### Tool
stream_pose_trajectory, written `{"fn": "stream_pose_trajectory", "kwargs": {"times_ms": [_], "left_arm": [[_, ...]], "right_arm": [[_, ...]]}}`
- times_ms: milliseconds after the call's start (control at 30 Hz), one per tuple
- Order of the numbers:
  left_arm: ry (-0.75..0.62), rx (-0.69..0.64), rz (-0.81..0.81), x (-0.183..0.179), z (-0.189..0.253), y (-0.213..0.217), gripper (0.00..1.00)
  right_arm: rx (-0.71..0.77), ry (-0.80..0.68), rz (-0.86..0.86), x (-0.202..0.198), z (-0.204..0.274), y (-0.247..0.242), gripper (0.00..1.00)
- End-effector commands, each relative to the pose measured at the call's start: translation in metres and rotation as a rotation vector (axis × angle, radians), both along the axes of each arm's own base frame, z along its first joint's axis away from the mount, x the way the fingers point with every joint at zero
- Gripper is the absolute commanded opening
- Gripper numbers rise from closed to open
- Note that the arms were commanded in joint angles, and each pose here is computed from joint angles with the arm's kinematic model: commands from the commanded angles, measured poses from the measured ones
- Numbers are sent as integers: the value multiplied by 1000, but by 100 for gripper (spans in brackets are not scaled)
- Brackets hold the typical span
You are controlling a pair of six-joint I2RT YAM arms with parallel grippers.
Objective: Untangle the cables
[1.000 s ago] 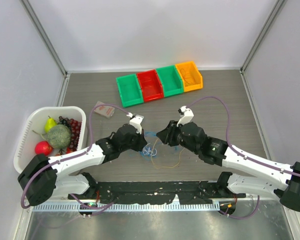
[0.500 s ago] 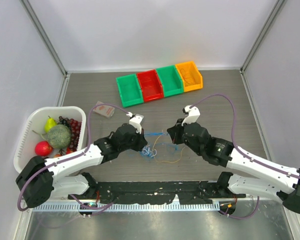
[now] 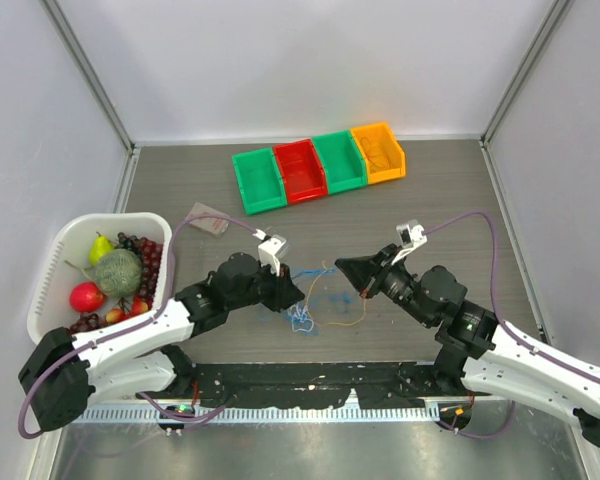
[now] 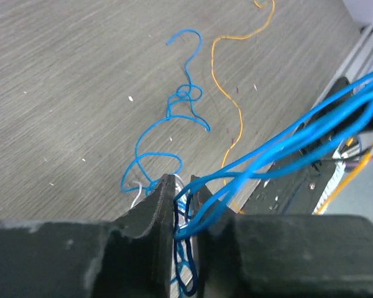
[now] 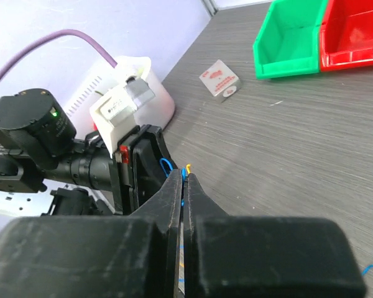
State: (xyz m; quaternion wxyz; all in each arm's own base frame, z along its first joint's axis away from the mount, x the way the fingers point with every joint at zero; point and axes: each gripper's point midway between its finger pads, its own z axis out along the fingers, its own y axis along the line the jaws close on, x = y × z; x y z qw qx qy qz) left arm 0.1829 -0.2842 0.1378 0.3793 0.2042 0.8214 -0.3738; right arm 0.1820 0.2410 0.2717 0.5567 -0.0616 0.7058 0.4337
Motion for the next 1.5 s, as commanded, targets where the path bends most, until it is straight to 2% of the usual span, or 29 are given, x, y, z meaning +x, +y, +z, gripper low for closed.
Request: {"fn": "stream_pose_trajectory", "kwargs": {"times_ms": [0,33,67,167,233,300,333,367,467,533,633,667,733,833,933,1100,1233,1300,1400,1467], "left_arm": [[-8,-37,-93,-17,9,0,33],[-16,-42,-89,-18,13,2,45],[-25,-55,-82,-17,18,3,52],[-81,-103,-51,-14,44,7,60],[-132,-140,-22,-9,66,10,57],[-172,-178,-2,-5,88,11,44],[-188,-195,1,-5,97,11,44],[-203,-216,0,-4,107,10,45],[-224,-254,-10,-4,128,6,57],[-230,-269,-29,-4,137,1,58],[-212,-263,-66,-6,135,-7,31],[-202,-257,-72,-5,132,-9,29],[-175,-241,-86,-5,124,-15,29],[-178,-251,-80,-1,126,-18,44],[-214,-262,-70,4,133,-19,51],[-237,-241,-51,14,135,-23,53],[-192,-201,-90,17,116,-35,56],[-168,-180,-100,18,101,-39,54],[-167,-115,-27,32,63,-34,33],[-174,-48,43,45,36,-22,25]], "right_arm": [[154,-70,50,-4,44,8,1],[163,-78,71,-7,48,11,1],[167,-84,82,-7,52,14,1],[159,-88,121,-10,56,21,1],[156,-85,149,-12,58,27,1],[139,-74,172,-12,54,34,1],[141,-77,186,-13,56,36,1],[135,-69,187,-12,53,38,1],[138,-64,191,-10,53,41,1],[141,-56,182,-8,52,41,1],[155,-19,149,-1,51,38,1],[160,-10,135,2,52,36,1],[176,11,132,4,53,37,1],[183,25,157,3,55,41,1],[179,28,160,4,54,42,1],[186,44,198,1,52,46,1],[213,57,191,4,55,45,1],[240,59,188,6,62,43,1],[290,44,198,4,87,39,0],[339,7,223,-4,115,35,1]]}}
